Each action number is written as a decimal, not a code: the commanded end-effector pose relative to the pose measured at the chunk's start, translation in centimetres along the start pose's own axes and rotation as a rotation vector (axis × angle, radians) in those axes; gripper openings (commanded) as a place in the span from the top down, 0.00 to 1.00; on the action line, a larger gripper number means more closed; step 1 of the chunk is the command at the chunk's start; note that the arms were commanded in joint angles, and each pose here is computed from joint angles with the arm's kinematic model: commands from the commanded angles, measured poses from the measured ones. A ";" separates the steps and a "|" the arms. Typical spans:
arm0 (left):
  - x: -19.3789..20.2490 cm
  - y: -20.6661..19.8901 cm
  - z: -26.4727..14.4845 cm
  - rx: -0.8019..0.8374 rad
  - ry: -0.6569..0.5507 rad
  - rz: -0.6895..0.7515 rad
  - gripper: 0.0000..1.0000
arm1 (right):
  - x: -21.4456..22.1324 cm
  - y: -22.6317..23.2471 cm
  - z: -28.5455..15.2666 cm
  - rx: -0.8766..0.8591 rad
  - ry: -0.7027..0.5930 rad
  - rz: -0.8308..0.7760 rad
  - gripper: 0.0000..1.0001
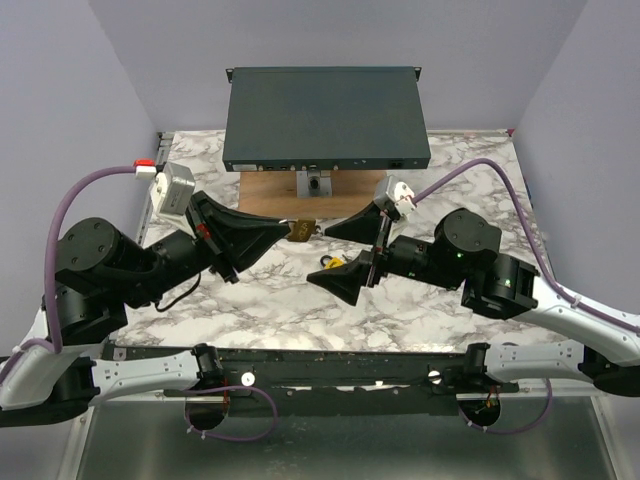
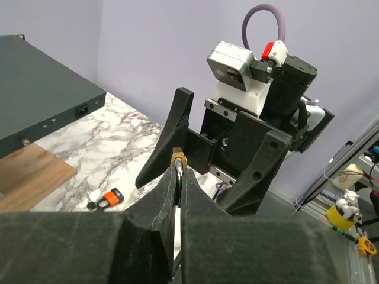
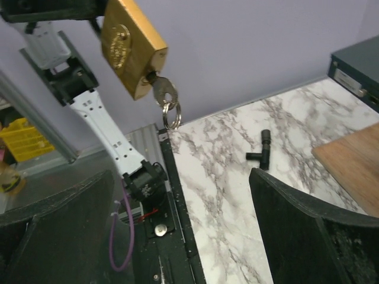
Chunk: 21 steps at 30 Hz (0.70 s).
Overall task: Lock with the key
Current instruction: Lock the lock.
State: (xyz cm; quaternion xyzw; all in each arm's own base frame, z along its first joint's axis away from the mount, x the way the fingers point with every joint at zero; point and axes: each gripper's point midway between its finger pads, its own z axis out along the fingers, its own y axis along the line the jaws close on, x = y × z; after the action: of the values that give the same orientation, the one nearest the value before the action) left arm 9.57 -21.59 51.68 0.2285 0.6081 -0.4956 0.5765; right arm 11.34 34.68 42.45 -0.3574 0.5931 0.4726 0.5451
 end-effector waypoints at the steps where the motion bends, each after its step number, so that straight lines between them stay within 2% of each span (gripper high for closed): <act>1: -1.4 -1.1 -2.5 0.077 -0.045 0.059 1.00 | -1.0 2.1 0.2 -0.178 0.024 -0.052 0.05; 7: -1.1 -1.2 -4.7 0.102 -0.033 0.090 1.00 | -3.4 0.7 -0.9 -0.307 -0.002 -0.032 0.09; 18: -0.3 -2.2 -4.9 0.159 0.007 0.075 1.00 | -6.4 4.3 -0.7 -0.615 -0.062 -0.028 0.16; 21: -0.4 -2.5 -4.8 0.172 0.018 0.076 1.00 | -6.8 4.6 -0.6 -0.636 -0.066 -0.027 0.19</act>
State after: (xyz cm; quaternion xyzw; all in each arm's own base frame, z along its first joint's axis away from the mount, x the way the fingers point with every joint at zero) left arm 6.13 -17.79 51.50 0.2843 0.5709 -0.5083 0.5786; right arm 9.92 35.64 47.38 -0.4761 0.4501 0.6105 0.4450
